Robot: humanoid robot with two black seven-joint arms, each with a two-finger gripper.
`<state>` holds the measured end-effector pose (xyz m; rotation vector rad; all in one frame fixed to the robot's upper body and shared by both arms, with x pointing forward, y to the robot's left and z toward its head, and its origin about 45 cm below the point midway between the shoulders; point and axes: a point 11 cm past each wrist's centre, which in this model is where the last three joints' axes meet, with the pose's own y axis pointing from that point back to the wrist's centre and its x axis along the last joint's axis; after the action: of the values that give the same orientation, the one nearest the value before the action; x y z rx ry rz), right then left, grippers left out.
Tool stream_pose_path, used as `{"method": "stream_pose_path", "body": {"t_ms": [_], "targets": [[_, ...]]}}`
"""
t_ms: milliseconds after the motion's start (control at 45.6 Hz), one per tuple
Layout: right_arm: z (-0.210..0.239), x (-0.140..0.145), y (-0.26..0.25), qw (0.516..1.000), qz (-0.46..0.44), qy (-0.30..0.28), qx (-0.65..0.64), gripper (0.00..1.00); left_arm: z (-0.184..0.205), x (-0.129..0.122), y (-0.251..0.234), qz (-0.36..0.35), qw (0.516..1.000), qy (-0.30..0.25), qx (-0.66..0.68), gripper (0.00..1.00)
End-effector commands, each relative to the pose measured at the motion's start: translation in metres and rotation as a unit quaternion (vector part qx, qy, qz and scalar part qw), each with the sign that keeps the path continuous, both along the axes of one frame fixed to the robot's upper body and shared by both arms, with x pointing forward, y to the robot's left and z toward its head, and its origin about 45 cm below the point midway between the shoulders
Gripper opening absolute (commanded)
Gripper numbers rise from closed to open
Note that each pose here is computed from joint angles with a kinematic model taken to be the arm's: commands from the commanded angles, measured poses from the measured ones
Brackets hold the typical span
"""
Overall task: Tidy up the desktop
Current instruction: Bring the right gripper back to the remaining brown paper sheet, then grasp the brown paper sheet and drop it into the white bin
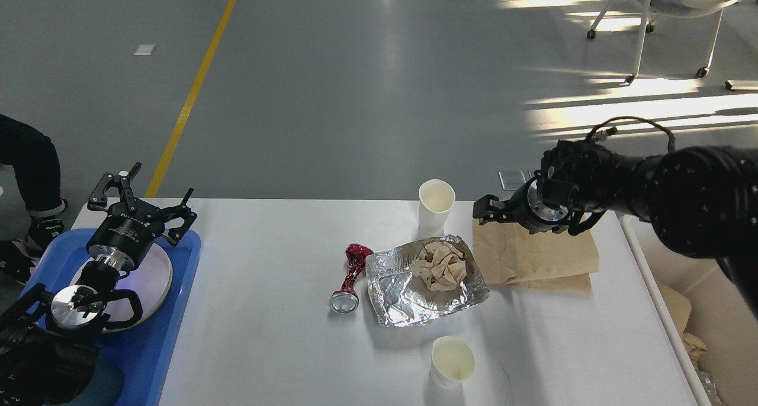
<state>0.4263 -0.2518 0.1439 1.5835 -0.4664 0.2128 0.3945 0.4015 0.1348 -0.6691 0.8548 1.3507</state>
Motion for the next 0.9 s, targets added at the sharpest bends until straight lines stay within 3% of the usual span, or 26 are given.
{"method": "stream_pose_path", "body": {"t_ms": [0, 394, 613, 635, 745, 811, 876], "targets": [[-0.020, -0.003, -0.012, 0.999, -0.011, -0.031, -0.012, 1.00, 0.000, 0.000, 0.000, 0.000, 1.000, 0.000, 0.000, 0.96], [-0.049, -0.005, -0.011, 0.998, 0.003, -0.063, -0.027, 0.99, 0.000, 0.000, 0.000, 0.000, 1.000, 0.000, 0.000, 0.96], [-0.066, -0.011, -0.013, 0.996, 0.014, -0.081, -0.039, 0.88, 0.000, 0.000, 0.000, 0.000, 1.000, 0.000, 0.000, 0.96], [-0.067, -0.012, -0.013, 0.996, 0.014, -0.081, -0.039, 0.84, 0.000, 0.000, 0.000, 0.000, 1.000, 0.000, 0.000, 0.96], [-0.070, -0.014, -0.014, 0.996, 0.013, -0.077, -0.041, 0.47, 0.000, 0.000, 0.000, 0.000, 1.000, 0.000, 0.000, 0.96], [-0.071, -0.015, -0.015, 0.996, 0.012, -0.075, -0.041, 0.33, 0.000, 0.000, 0.000, 0.000, 1.000, 0.000, 0.000, 0.96], [-0.072, -0.017, -0.016, 0.996, 0.011, -0.074, -0.041, 0.26, 0.000, 0.000, 0.000, 0.001, 1.000, 0.000, 0.000, 0.96]]}}
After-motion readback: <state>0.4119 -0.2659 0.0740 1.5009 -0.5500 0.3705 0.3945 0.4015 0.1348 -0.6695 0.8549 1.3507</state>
